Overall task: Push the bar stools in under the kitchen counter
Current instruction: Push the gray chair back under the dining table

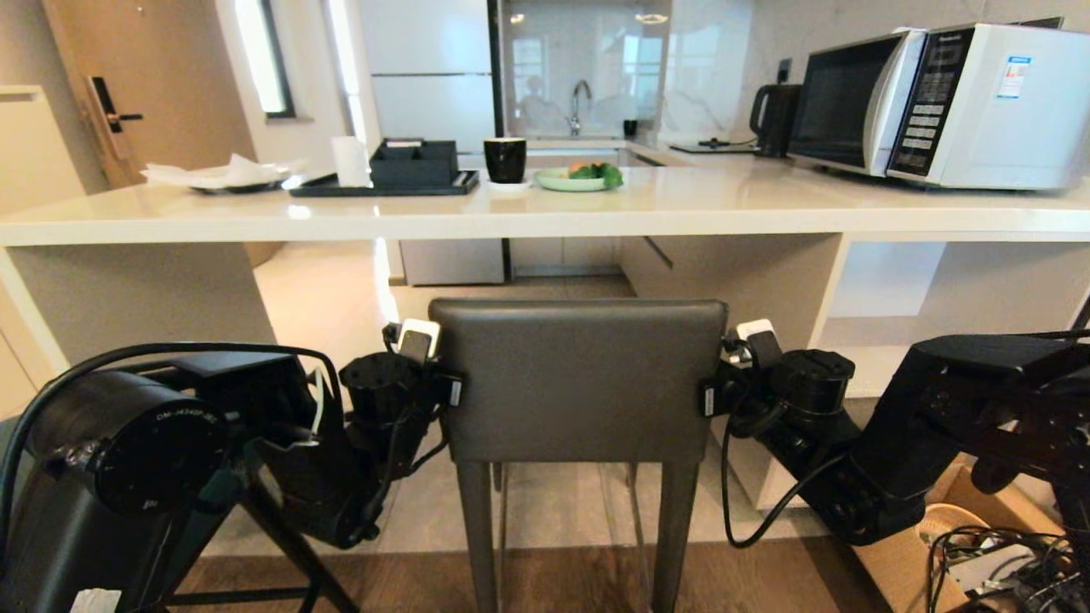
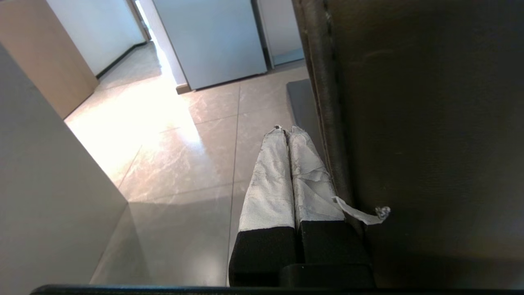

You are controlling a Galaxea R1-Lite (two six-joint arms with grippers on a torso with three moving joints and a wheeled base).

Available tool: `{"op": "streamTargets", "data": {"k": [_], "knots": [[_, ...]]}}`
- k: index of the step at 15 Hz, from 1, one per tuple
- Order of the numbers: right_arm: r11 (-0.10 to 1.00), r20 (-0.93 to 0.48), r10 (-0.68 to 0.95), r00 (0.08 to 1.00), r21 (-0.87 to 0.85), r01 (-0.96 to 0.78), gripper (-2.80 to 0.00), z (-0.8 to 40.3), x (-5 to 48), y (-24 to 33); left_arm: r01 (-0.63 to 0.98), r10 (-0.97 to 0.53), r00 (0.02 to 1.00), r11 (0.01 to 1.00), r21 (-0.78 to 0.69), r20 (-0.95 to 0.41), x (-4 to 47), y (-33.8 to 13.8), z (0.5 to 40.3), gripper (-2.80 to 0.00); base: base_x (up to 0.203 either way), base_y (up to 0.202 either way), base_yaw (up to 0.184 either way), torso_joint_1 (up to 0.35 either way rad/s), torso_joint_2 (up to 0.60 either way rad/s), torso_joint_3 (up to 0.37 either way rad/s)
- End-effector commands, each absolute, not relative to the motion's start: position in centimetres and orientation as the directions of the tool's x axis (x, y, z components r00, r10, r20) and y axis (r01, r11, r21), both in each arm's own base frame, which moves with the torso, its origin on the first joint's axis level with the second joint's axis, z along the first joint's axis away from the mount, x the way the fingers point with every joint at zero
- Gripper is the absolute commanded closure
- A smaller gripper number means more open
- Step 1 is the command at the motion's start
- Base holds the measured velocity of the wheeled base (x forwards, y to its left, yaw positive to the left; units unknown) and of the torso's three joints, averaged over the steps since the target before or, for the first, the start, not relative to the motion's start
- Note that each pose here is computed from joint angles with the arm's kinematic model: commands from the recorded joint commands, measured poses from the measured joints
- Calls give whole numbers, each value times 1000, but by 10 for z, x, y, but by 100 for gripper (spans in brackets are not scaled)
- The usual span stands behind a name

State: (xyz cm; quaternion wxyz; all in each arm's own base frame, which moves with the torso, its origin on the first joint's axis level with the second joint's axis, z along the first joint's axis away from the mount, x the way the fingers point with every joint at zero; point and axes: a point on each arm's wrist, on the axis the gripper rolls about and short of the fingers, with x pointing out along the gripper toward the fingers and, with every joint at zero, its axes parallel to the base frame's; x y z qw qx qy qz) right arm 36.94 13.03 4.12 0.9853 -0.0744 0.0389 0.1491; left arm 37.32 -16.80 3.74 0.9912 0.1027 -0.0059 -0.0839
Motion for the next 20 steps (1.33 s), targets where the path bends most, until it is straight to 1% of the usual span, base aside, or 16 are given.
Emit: {"op": "streamTargets", "data": {"k": [1,7,10,14,17,20], "knots": [[946,-87,286,954,-135,-296,0,44,369,130,163,-168,986,966,202,6,375,-170,39,0,186,0,5,-2,3,2],[946,-89,286,954,-135,-296,0,42,370,131,171,-178,984,965,200,14,380,-177,40,0,189,0,2,0,1,2],[950,-90,270,959,-136,-280,0,42,372,124,210,-216,976,956,203,5,374,-193,34,0,189,0,2,2,1,4],[951,-86,267,960,-135,-277,0,44,371,123,200,-208,978,959,198,20,377,-195,33,0,176,0,-1,0,2,0],[951,-92,267,959,-136,-278,0,44,370,123,205,-213,977,960,193,20,372,-195,33,0,18,0,0,6,2,1],[956,-109,243,964,-138,-257,0,41,368,113,251,-258,966,951,180,17,362,-214,30,0,0,0,0,0,0,0]]}}
